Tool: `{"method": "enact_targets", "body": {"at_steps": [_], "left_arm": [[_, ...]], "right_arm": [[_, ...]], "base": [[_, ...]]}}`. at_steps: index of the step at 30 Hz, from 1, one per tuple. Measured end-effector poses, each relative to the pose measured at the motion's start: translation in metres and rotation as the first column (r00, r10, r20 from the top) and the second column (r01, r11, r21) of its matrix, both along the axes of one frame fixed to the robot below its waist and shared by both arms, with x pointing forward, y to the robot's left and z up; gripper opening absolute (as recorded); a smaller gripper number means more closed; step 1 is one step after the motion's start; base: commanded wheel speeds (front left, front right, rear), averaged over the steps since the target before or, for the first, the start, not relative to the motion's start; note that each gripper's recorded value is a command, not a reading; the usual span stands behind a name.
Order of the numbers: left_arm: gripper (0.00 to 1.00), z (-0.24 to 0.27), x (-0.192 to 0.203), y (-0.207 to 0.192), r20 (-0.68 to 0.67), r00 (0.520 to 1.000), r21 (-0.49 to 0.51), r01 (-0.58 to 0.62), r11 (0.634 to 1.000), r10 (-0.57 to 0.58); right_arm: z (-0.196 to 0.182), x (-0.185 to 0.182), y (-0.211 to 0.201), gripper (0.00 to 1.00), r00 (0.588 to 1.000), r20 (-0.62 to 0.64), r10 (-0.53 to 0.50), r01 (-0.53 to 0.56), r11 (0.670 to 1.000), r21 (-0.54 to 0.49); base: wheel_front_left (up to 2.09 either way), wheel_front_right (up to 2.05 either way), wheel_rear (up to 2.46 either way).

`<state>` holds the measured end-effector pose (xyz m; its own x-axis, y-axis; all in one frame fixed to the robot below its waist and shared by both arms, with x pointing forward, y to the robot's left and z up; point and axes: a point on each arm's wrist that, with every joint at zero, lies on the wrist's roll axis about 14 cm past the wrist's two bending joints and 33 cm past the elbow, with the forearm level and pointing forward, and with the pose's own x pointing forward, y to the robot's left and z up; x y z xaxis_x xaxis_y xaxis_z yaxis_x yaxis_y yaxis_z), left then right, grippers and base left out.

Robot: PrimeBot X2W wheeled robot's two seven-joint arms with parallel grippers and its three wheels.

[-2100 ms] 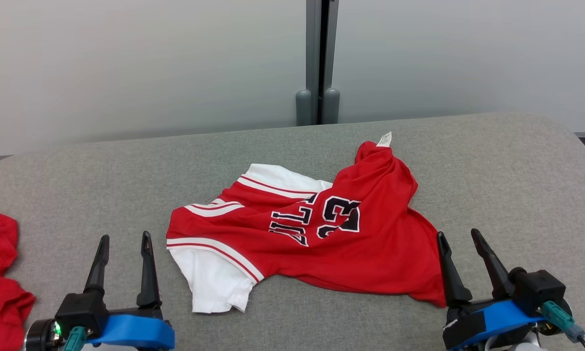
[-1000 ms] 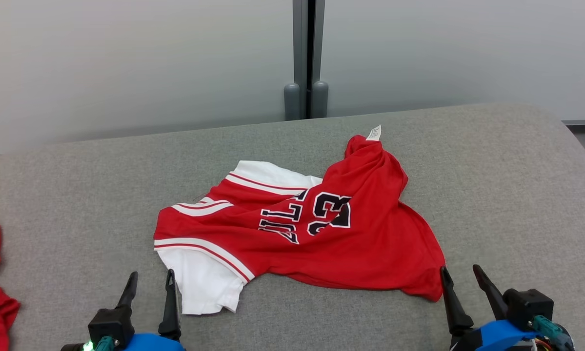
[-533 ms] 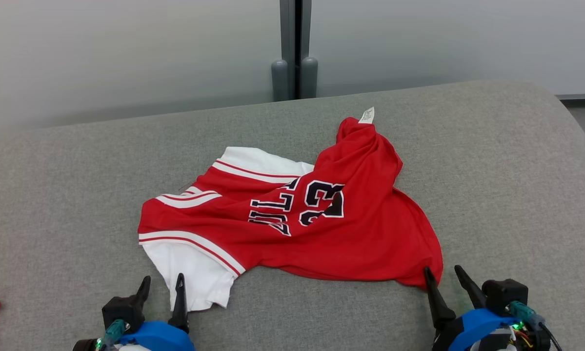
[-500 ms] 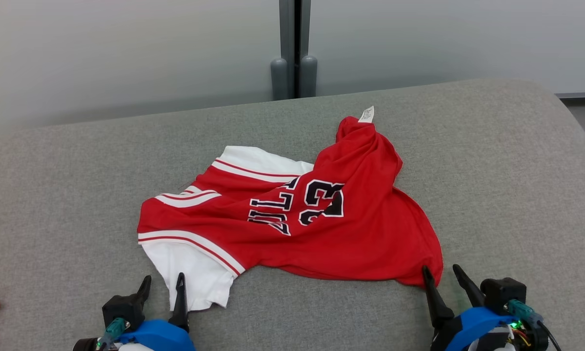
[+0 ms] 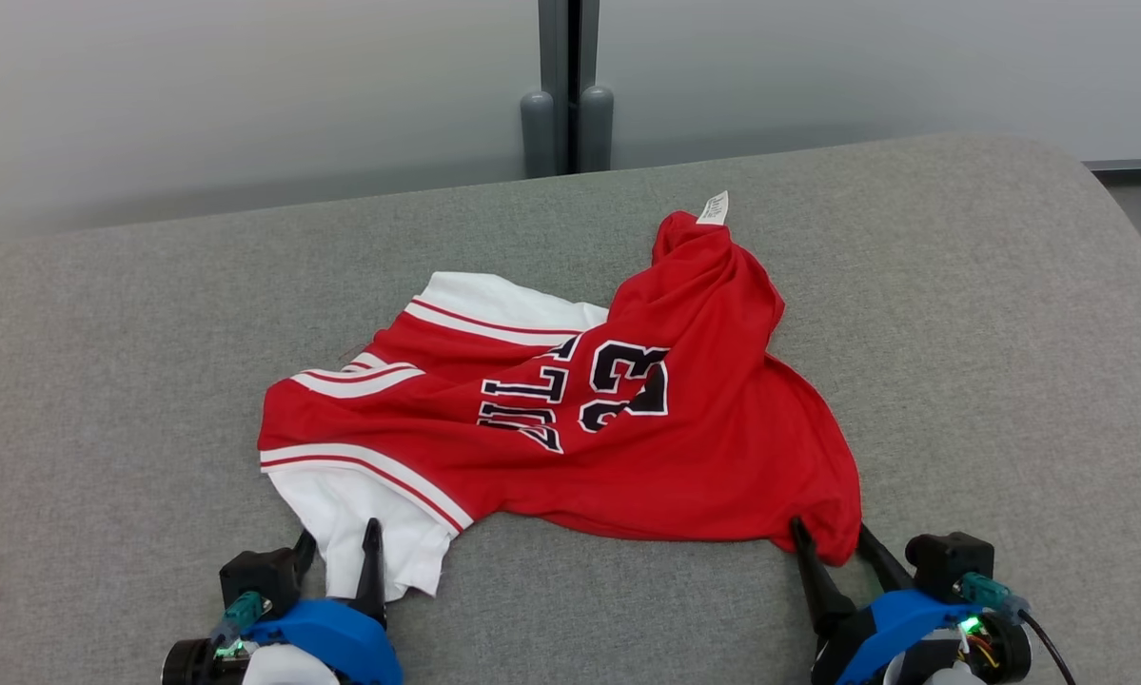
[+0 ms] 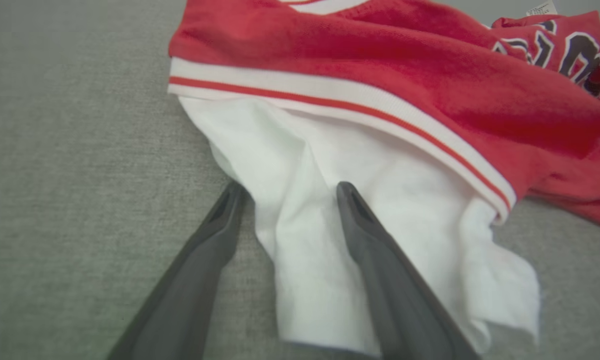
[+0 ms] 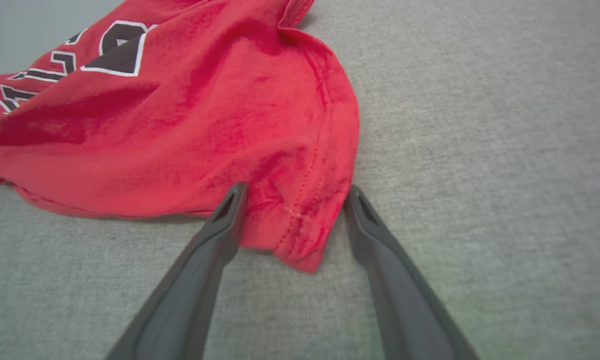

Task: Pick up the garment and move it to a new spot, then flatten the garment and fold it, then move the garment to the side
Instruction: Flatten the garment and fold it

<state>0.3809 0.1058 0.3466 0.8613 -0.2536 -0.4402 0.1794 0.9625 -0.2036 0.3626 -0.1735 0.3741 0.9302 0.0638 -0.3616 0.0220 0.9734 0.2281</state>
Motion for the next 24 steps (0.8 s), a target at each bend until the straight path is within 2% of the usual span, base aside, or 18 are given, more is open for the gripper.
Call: {"method": "enact_targets", "body": {"at_steps": [1,2,3,9,15,21,24], "left_arm": [[0.81,-0.001,0.0,-0.001,-0.005,1.0,-0.006,0.001,1.0,-0.001],[0.17,-0.001,-0.001,-0.003,-0.008,1.0,-0.012,0.002,1.0,-0.002],[0.0,-0.002,-0.001,-0.004,-0.011,1.0,-0.014,0.006,1.0,-0.006],[0.0,0.007,0.002,-0.01,0.001,1.0,-0.066,-0.011,0.998,0.012],[0.0,0.051,0.019,-0.008,0.148,0.988,-0.127,-0.032,0.991,0.051],[0.0,0.105,0.043,-0.004,0.318,0.946,-0.157,-0.02,0.987,0.07],[0.0,0.139,0.063,-0.009,0.408,0.911,-0.18,0.011,0.984,0.065]], "right_arm": [[0.0,0.0,0.001,0.08,1.0,0.0,0.001,-0.001,1.0,0.006],[0.001,0.0,0.002,0.0,1.0,0.002,0.001,-0.001,1.0,0.01],[0.001,0.0,0.002,0.0,1.0,0.003,0.002,-0.002,1.0,0.01],[0.015,0.006,0.002,0.0,0.999,0.054,0.002,-0.002,1.0,0.008],[0.048,0.011,0.002,0.0,0.985,0.173,0.001,-0.002,1.0,0.007],[0.098,0.028,-0.002,0.0,0.944,0.329,0.038,-0.027,0.999,-0.039],[0.133,0.046,-0.003,0.0,0.905,0.419,0.076,-0.047,0.996,-0.078]], "base": [[0.0,0.0,0.0],[0.0,0.0,0.0],[0.0,0.0,0.0],[0.0,0.0,0.0],[0.0,0.0,0.0],[0.0,0.0,0.0],[0.0,0.0,0.0]]}}
